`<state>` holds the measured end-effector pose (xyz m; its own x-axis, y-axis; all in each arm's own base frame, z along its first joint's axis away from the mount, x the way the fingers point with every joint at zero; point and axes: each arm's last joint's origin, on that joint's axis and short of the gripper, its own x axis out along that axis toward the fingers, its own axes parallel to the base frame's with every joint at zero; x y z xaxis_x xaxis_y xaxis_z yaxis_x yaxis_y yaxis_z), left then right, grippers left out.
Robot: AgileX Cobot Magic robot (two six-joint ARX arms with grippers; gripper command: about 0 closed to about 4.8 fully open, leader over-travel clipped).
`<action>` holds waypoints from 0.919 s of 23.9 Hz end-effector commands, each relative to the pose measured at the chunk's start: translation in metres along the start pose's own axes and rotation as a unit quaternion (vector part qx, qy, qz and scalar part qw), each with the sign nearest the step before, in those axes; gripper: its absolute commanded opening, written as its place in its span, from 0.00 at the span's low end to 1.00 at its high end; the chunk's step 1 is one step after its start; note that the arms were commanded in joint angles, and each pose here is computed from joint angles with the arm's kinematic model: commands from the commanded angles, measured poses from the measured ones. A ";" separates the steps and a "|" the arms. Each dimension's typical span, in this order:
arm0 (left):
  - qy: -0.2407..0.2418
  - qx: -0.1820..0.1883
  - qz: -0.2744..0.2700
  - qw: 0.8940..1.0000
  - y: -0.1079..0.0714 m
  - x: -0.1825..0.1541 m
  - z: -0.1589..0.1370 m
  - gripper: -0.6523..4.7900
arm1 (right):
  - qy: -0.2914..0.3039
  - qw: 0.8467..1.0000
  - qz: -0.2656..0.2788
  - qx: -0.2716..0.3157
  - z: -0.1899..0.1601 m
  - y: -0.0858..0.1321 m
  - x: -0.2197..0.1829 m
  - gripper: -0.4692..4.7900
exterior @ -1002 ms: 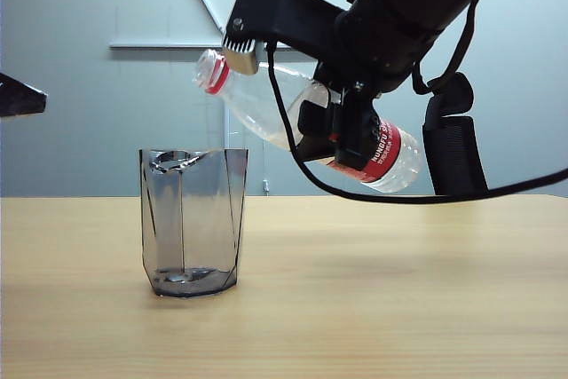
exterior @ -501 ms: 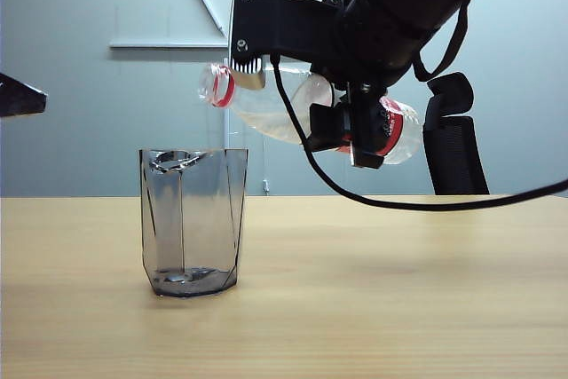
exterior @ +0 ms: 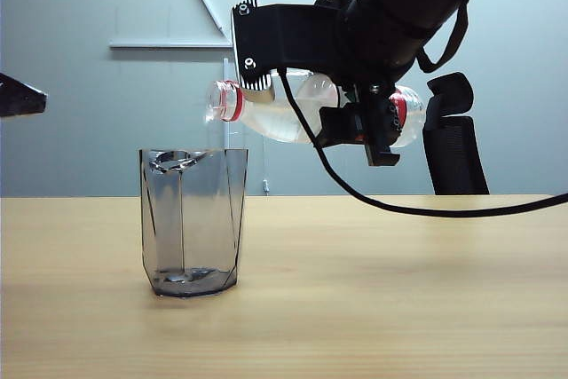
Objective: Pick up the mineral water bottle on the table and pour water into the mug until it's half full.
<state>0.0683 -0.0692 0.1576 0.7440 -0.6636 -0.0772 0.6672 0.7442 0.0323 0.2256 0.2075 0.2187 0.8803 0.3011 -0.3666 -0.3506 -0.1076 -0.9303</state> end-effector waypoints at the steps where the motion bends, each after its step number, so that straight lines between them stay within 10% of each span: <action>1: -0.004 -0.002 0.000 1.000 0.000 0.000 0.001 0.12 | -0.001 0.999 -0.049 -0.003 0.001 -0.014 -0.003 0.67; 22: -0.004 -0.002 0.000 1.000 0.000 0.000 0.001 0.12 | 0.021 0.998 -0.059 -0.032 0.001 -0.016 -0.003 0.67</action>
<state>0.0683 -0.0692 0.1576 0.7440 -0.6636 -0.0780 0.6672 0.7442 0.0324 0.2272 0.2074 0.2232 0.9101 0.2661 -0.3178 -0.2751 -0.1858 -0.9433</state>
